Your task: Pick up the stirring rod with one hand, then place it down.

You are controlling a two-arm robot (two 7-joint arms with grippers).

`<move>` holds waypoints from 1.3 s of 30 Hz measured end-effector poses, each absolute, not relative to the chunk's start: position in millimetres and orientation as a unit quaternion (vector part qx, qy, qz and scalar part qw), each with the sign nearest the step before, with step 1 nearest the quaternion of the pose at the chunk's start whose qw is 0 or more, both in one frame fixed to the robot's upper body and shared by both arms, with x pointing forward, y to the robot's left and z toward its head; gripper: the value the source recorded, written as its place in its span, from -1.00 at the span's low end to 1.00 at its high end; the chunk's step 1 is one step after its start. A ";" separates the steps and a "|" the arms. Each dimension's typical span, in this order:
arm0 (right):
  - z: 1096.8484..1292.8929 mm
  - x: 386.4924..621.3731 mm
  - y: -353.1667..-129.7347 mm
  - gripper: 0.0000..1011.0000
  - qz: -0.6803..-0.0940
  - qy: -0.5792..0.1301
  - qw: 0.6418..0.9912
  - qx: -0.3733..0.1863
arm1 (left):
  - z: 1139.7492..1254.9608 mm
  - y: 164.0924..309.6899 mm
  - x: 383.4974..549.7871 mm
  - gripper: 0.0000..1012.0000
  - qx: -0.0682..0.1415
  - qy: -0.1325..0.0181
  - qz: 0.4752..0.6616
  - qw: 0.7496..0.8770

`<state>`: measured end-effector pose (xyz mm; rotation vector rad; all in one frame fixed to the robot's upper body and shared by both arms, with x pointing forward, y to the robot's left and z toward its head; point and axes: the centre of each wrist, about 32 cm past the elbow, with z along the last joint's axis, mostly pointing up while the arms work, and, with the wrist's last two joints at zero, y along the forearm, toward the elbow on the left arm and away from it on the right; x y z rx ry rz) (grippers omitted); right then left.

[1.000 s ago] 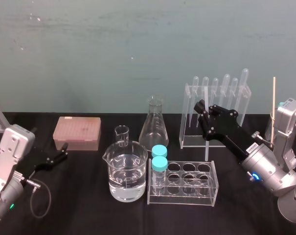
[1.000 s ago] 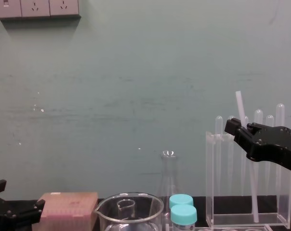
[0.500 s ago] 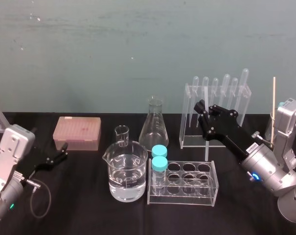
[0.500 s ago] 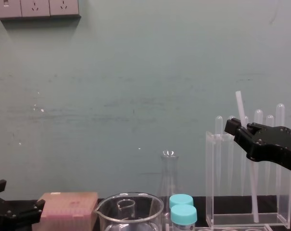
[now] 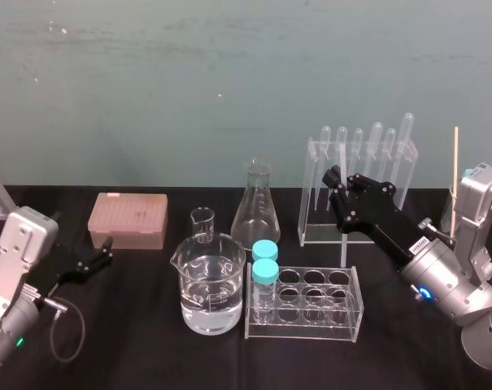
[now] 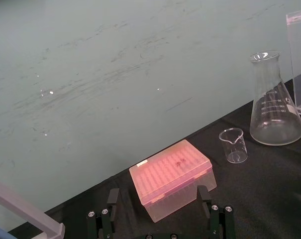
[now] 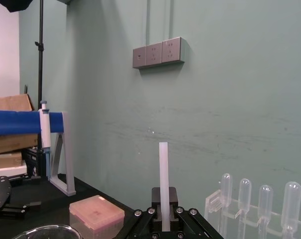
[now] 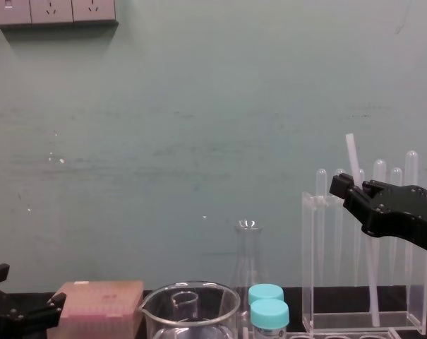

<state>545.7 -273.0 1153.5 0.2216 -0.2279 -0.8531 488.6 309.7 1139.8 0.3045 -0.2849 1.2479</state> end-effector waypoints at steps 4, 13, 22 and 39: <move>1153.5 545.7 -273.1 -0.86 -0.412 -0.110 0.898 0.107 | 1139.8 309.7 488.6 0.98 0.142 -0.132 0.580 0.791; 1153.5 545.7 -273.0 -0.86 -0.412 -0.110 0.898 0.107 | 1139.8 309.7 488.6 0.98 0.142 -0.132 0.580 0.791; 1153.9 545.8 -273.8 -0.86 -0.407 -0.110 0.900 0.107 | 1139.8 309.7 488.6 0.98 0.141 -0.132 0.580 0.791; 1152.1 544.9 -274.4 -0.86 -0.385 -0.102 0.912 0.100 | 1139.8 309.7 488.6 0.98 0.141 -0.132 0.580 0.791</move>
